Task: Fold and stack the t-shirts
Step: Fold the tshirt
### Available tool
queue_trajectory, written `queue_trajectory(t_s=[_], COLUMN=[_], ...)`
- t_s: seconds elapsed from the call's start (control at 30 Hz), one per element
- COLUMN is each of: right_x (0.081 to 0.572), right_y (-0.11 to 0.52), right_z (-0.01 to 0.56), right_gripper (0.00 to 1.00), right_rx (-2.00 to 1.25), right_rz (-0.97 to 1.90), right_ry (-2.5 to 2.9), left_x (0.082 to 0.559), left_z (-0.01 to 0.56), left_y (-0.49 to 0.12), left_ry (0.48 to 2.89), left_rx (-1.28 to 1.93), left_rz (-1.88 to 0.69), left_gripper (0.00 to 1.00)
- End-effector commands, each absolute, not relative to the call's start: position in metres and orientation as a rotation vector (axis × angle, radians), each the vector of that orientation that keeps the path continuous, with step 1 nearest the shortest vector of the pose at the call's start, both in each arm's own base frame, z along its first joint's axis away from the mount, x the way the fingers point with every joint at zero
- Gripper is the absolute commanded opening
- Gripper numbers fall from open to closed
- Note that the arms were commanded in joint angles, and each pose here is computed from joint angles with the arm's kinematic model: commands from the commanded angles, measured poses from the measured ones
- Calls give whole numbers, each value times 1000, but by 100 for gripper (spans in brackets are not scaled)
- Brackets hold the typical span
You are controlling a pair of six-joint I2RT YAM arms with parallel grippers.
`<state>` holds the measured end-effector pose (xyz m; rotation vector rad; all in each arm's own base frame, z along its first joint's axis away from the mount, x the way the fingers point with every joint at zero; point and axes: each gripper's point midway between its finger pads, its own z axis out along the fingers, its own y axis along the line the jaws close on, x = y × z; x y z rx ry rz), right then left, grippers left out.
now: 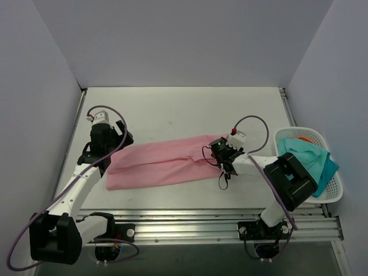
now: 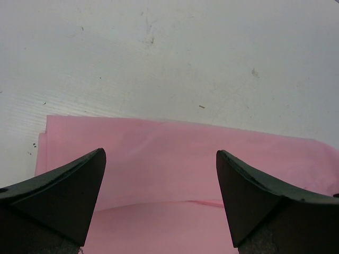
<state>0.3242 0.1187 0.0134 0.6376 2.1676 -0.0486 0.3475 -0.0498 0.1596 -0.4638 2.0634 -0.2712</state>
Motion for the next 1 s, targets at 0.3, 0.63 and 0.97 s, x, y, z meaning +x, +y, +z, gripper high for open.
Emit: queue_trajectory(t_s=[0.3,0.63,0.97], right_x=[358,498,683], right_y=[154,227,286], right_z=[-53,13,73], right_gripper=[0,0,18], right_rx=[600,525,504], right_rz=[16,124,478], right_ry=[2310,2200,1851], left_x=[352,358,361], left_z=[199,191,192], left_y=[-58,-57,-51], left_ry=[1949,1959,1949], left_rx=[-411,-436,-448], left_rz=[-335,-327,-290], left_gripper=[94,94,94])
